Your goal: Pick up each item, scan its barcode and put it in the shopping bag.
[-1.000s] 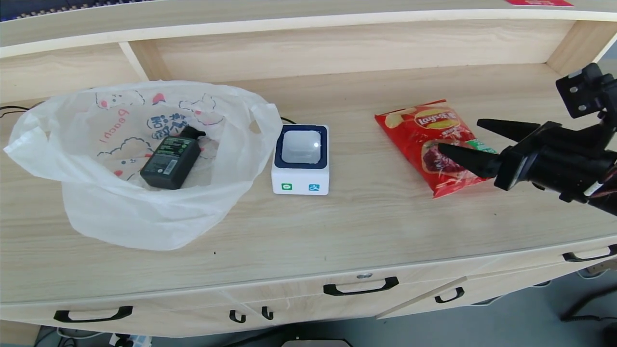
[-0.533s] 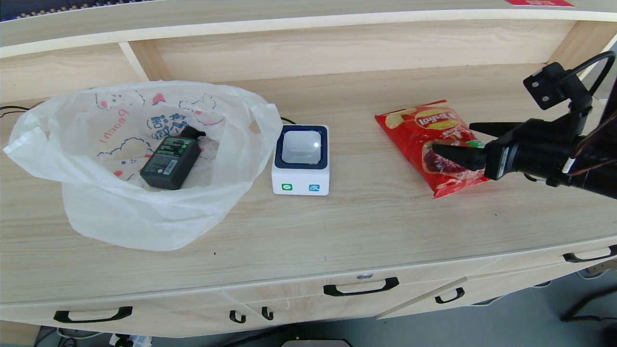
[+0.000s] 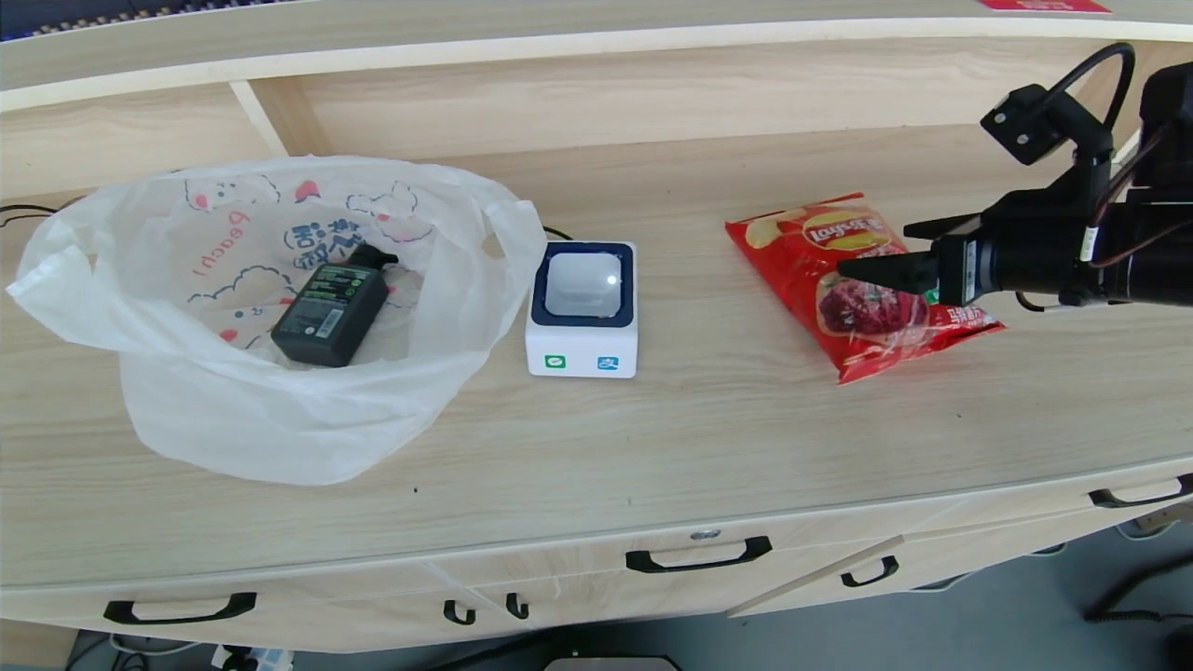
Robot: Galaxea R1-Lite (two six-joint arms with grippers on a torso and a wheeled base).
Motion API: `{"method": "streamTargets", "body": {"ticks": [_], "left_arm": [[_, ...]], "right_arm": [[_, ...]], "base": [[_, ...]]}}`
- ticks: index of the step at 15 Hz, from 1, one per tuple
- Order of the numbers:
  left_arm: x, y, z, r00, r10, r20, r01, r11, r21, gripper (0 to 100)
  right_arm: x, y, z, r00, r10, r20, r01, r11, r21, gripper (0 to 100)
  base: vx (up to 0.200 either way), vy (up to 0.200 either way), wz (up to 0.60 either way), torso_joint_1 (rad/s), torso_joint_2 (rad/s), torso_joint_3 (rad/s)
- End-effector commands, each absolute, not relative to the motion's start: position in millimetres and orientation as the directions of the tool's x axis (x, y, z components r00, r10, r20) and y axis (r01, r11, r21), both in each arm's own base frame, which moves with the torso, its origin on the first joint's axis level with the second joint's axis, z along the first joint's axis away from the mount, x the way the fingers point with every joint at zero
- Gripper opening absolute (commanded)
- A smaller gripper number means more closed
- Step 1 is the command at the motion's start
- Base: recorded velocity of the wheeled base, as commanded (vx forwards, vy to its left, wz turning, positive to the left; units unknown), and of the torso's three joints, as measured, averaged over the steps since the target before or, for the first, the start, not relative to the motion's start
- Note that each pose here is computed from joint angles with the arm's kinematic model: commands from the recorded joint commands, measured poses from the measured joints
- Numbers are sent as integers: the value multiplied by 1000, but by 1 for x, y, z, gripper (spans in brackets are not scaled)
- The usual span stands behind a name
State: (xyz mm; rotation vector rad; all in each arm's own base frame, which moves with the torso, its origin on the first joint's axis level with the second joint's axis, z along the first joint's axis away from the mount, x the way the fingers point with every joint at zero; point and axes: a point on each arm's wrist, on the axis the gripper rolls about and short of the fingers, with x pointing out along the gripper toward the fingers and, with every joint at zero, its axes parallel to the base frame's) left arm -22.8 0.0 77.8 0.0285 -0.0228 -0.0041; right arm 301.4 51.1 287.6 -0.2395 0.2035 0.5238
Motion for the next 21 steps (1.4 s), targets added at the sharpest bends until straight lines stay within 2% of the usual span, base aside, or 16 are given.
{"method": "streamTargets", "body": {"ticks": [1, 8, 12, 20, 21], "left_arm": [[-23, 0, 78, 1000, -5, 21, 4, 1000, 28, 100], [-23, 0, 78, 1000, -5, 21, 4, 1000, 28, 100], [-23, 0, 78, 1000, -5, 21, 4, 1000, 29, 100], [-23, 0, 78, 1000, -3, 25, 2, 999, 34, 100], [-23, 0, 78, 1000, -3, 26, 2, 999, 35, 100]], "right_arm": [[315, 51, 283, 840, 461, -286, -518, 839, -167, 100], [334, 52, 262, 818, 456, -350, -527, 838, -142, 100], [350, 60, 274, 832, 462, -307, -525, 836, -163, 100], [340, 62, 268, 829, 453, -329, -517, 844, -142, 100], [338, 62, 266, 825, 453, -337, -516, 847, -124, 0]], "base": [[0, 0, 0, 0, 0, 0], [0, 0, 0, 0, 0, 0], [0, 0, 0, 0, 0, 0], [0, 0, 0, 0, 0, 0], [0, 0, 0, 0, 0, 0]]}}
